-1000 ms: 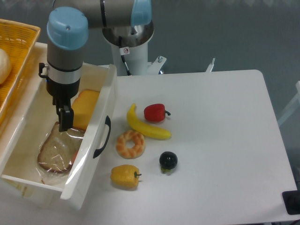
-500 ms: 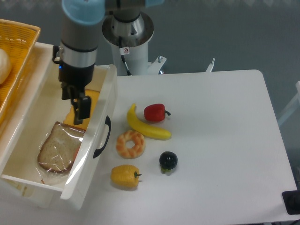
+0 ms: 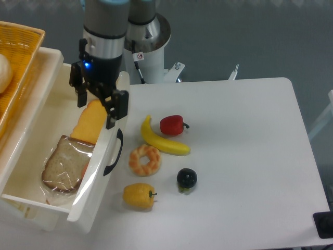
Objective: Place the egg in the upper white drawer
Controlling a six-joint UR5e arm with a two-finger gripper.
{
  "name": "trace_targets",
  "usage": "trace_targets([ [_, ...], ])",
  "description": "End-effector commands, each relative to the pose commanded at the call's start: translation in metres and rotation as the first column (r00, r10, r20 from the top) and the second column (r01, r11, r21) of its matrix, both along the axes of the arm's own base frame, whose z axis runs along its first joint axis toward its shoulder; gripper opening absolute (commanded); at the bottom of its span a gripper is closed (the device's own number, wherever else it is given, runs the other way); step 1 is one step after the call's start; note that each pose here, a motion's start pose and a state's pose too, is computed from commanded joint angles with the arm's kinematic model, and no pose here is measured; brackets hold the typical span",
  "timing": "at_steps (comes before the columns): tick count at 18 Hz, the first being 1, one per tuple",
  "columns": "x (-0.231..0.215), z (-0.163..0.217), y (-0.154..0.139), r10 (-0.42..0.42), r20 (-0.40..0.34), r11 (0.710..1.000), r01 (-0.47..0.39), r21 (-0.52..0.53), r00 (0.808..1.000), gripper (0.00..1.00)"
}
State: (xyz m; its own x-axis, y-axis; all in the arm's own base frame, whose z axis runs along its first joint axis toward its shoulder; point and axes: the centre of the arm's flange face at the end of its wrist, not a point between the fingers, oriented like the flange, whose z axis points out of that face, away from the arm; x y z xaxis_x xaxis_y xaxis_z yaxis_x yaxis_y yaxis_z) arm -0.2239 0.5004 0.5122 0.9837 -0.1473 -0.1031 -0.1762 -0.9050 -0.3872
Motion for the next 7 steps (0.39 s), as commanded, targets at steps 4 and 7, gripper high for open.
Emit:
trace_targets([
  [4,-0.026,-0.007,-0.01,0.032,-0.006,0.999,-0.032,-0.009,0.999,1.0],
  [7,-0.039,-0.021,-0.006,-0.01,-0.028,0.999,0.008,-0.047,1.0,1.0],
])
